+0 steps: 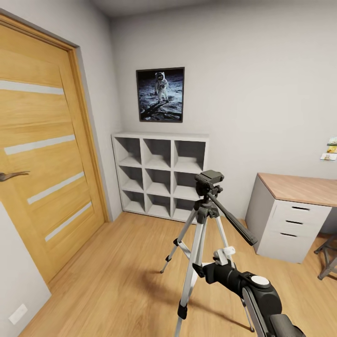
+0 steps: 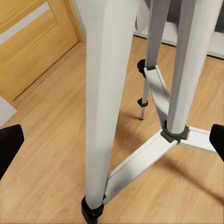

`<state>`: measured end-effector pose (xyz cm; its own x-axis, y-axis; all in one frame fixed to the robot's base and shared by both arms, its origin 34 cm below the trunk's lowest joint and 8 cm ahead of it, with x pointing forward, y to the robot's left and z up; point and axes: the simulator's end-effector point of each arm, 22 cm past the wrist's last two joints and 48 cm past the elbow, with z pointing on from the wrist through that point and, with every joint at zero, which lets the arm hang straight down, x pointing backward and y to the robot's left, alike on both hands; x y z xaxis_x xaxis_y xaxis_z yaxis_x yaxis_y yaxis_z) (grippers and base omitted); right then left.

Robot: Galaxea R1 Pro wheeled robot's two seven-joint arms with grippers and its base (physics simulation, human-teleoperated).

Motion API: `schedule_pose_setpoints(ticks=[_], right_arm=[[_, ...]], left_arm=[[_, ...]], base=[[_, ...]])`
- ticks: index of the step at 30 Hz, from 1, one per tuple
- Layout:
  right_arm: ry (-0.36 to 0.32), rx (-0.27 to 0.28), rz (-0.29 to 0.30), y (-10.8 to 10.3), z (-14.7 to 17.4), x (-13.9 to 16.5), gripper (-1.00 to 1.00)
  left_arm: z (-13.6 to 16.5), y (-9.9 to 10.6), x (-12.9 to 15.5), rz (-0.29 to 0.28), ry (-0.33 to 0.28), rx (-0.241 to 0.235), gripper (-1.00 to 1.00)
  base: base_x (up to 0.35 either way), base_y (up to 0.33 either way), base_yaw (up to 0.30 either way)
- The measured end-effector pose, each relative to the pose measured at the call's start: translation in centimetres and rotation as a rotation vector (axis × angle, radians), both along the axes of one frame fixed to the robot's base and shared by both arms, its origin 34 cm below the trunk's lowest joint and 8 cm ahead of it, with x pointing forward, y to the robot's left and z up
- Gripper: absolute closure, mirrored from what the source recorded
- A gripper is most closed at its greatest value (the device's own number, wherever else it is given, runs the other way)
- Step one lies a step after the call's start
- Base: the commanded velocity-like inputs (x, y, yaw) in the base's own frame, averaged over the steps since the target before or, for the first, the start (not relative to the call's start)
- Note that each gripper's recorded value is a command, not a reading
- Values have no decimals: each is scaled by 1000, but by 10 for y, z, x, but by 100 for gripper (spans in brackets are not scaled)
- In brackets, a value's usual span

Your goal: Attach the digital camera to the camera tripod in the bedroom.

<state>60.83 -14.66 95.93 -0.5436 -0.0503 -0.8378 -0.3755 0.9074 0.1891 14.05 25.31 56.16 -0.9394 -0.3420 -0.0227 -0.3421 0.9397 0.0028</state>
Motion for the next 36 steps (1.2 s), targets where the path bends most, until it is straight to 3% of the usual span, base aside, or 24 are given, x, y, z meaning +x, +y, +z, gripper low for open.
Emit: schedule_pose_setpoints(ticks=[14, 22, 36], right_arm=[[-5, 20, 4, 7, 1, 0, -100], [-108, 63, 1, 25, 18, 11, -100], [-129, 69, 2, 28, 22, 13, -100]], left_arm=[[0, -1, 0, -1, -1, -1, -100], [0, -1, 1, -1, -3, -1, -100], [0, -1, 1, -1, -3, -2, -100]], base=[[0, 0, 0], [0, 0, 0], [18, 0, 0]])
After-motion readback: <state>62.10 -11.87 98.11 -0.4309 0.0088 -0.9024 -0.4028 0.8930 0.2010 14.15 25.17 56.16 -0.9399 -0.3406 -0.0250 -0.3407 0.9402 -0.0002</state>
